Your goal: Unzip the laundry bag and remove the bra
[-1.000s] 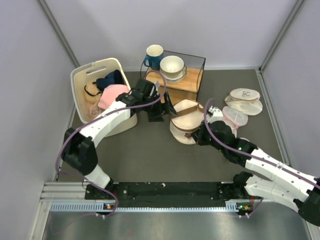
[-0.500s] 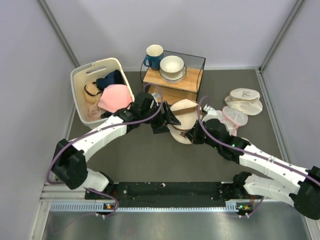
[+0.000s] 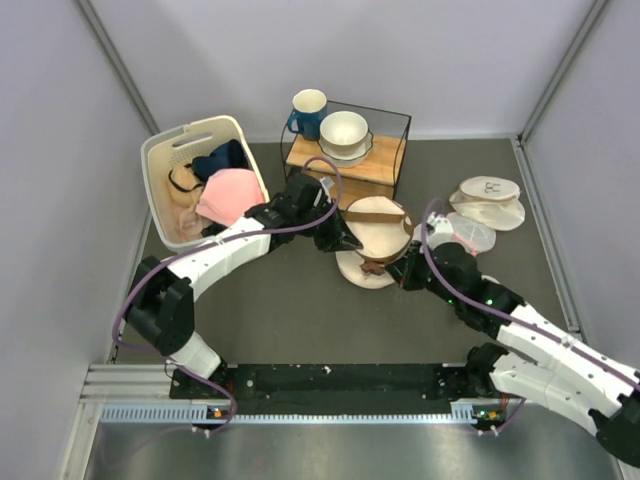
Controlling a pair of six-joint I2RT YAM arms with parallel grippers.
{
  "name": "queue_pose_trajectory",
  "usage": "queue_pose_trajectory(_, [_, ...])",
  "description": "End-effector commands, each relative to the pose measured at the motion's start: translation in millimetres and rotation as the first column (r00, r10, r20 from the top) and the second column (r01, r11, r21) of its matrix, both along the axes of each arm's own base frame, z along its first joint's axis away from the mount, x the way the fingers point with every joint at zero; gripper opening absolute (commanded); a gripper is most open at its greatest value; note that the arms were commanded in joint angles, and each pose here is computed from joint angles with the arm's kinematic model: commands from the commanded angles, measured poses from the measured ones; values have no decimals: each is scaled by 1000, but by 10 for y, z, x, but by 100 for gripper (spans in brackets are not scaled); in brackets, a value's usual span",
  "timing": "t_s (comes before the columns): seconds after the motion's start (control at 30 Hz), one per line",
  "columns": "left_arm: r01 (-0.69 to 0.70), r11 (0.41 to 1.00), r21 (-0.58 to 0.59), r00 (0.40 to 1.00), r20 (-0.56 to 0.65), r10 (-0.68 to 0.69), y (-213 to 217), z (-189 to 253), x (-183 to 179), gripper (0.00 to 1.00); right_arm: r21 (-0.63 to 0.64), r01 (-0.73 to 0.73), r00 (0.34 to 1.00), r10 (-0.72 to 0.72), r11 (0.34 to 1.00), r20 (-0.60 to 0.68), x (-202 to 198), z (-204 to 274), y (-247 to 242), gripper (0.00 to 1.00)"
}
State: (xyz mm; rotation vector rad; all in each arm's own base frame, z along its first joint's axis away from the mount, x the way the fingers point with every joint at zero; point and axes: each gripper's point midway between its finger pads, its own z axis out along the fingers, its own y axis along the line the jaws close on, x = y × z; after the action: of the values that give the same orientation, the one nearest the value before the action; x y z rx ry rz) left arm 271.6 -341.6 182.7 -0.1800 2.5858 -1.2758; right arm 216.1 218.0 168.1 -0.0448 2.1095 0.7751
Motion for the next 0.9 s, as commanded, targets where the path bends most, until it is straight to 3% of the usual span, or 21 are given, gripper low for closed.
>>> queue_pose_trajectory(0.0, [59, 998, 26, 992, 107, -61, 107, 277, 91, 0, -81, 59, 997, -56, 995, 46, 42, -75, -456, 0])
queue_pose_trajectory(0.13, [87, 995, 46, 985, 142, -93, 167, 362, 135, 0, -88, 57, 997, -52, 995, 55, -20, -37, -539, 0])
queue_pose_trajectory(0.3, [114, 992, 63, 984, 130, -121, 130, 312, 273, 2, 35, -6, 999, 4, 999, 41, -69, 143, -274, 0])
queue_pose_trajectory(0.43, [102, 992, 79, 988, 110, -111, 143, 325, 303, 40, 51, 6, 1000, -6, 999, 2, -43, 175, -143, 0])
queue_pose_trajectory(0.5, [91, 993, 80, 988, 117, -100, 171, 366, 276, 48, 90, 20, 1000, -19, 996, -11, -14, 242, -91, 0])
queue_pose_trajectory(0.53, [80, 994, 74, 987, 136, -90, 203, 453, 249, 61, 97, 23, 1000, -21, 995, -17, -5, 239, -71, 0])
queue_pose_trajectory(0.67, [75, 995, 60, 992, 99, -81, 281, 427, 67, 77, 128, 32, 999, -30, 991, -17, 87, 287, 16, 0])
queue_pose_trajectory(0.87, [99, 995, 7, 994, 52, -99, 162, 331, -128, 82, 158, -2, 1000, 3, 987, -7, 135, 390, 155, 0])
